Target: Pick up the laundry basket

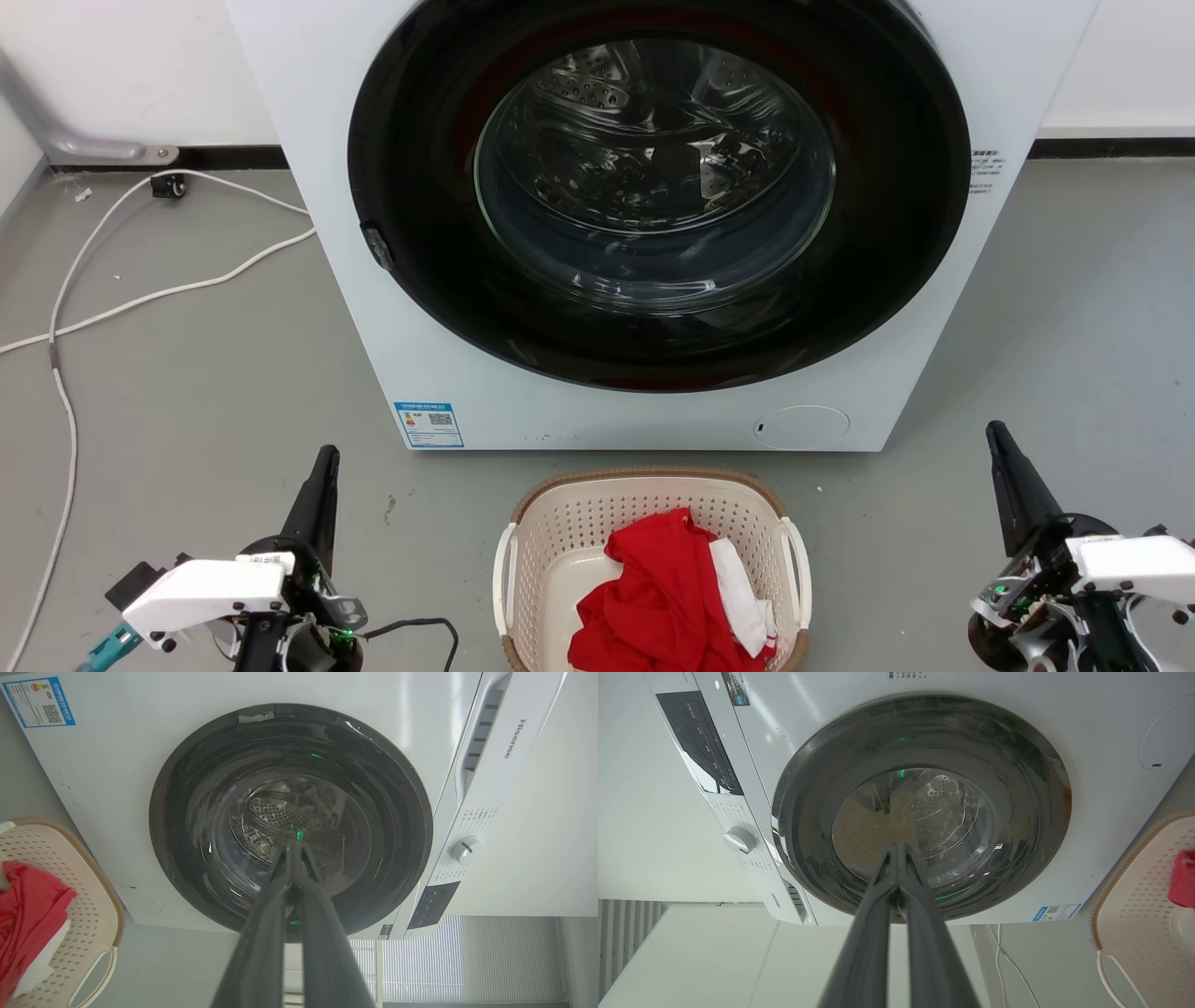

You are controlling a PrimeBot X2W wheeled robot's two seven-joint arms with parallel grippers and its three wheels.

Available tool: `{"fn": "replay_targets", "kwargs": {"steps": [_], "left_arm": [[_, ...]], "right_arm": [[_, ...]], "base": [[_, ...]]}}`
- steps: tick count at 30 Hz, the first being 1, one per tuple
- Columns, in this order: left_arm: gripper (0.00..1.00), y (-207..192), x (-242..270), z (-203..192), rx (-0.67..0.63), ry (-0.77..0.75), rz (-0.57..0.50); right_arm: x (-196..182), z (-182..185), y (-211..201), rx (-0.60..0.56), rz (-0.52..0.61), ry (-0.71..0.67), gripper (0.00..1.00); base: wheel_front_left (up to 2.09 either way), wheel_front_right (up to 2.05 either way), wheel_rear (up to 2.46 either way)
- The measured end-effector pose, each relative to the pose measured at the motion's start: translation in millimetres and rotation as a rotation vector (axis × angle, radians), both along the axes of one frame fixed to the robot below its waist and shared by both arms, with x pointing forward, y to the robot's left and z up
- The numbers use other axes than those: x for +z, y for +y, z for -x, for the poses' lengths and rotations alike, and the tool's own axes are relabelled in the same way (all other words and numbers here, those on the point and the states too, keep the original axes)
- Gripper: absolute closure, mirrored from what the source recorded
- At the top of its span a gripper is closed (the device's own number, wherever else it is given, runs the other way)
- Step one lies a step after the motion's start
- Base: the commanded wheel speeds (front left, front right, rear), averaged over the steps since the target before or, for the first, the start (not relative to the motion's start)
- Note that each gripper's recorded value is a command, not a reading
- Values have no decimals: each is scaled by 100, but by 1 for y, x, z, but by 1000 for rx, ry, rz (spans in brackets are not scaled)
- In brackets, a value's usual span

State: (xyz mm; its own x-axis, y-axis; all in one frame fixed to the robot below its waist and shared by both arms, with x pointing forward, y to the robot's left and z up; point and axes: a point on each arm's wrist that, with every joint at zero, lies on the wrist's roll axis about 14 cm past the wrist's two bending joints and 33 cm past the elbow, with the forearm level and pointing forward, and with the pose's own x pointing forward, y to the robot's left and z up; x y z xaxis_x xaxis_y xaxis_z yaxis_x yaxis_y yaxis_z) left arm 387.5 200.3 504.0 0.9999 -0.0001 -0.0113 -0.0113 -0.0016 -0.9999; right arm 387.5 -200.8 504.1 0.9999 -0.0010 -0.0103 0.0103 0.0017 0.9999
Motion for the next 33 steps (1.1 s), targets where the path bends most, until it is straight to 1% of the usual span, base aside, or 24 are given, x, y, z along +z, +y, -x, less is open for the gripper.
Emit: {"fn": "replay_targets", "kwargs": {"steps": [1, 6, 11, 15, 20, 33], "left_arm": [[0, 0, -1, 0, 0, 3, 1], [0, -3, -21, 10, 1, 63, 8], [0, -10, -18, 8, -5, 52, -5], [0, -13, -14, 7, -9, 41, -51], [0, -19, -7, 6, -24, 22, -152], [0, -31, 9, 4, -44, -39, -449]], "right_arm": [[-1, 0, 0, 0, -1, 3, 0], [-20, 10, 0, -8, -5, 60, 0], [-17, 9, 1, -16, 18, 51, 0], [-15, 8, 3, -18, 60, 45, 0], [-12, 9, 2, -22, 166, 38, 0], [4, 9, 7, -14, 510, -9, 0]], "base": [[0, 0, 0], [0, 0, 0], [0, 0, 0], [0, 0, 0], [0, 0, 0], [0, 0, 0]]}}
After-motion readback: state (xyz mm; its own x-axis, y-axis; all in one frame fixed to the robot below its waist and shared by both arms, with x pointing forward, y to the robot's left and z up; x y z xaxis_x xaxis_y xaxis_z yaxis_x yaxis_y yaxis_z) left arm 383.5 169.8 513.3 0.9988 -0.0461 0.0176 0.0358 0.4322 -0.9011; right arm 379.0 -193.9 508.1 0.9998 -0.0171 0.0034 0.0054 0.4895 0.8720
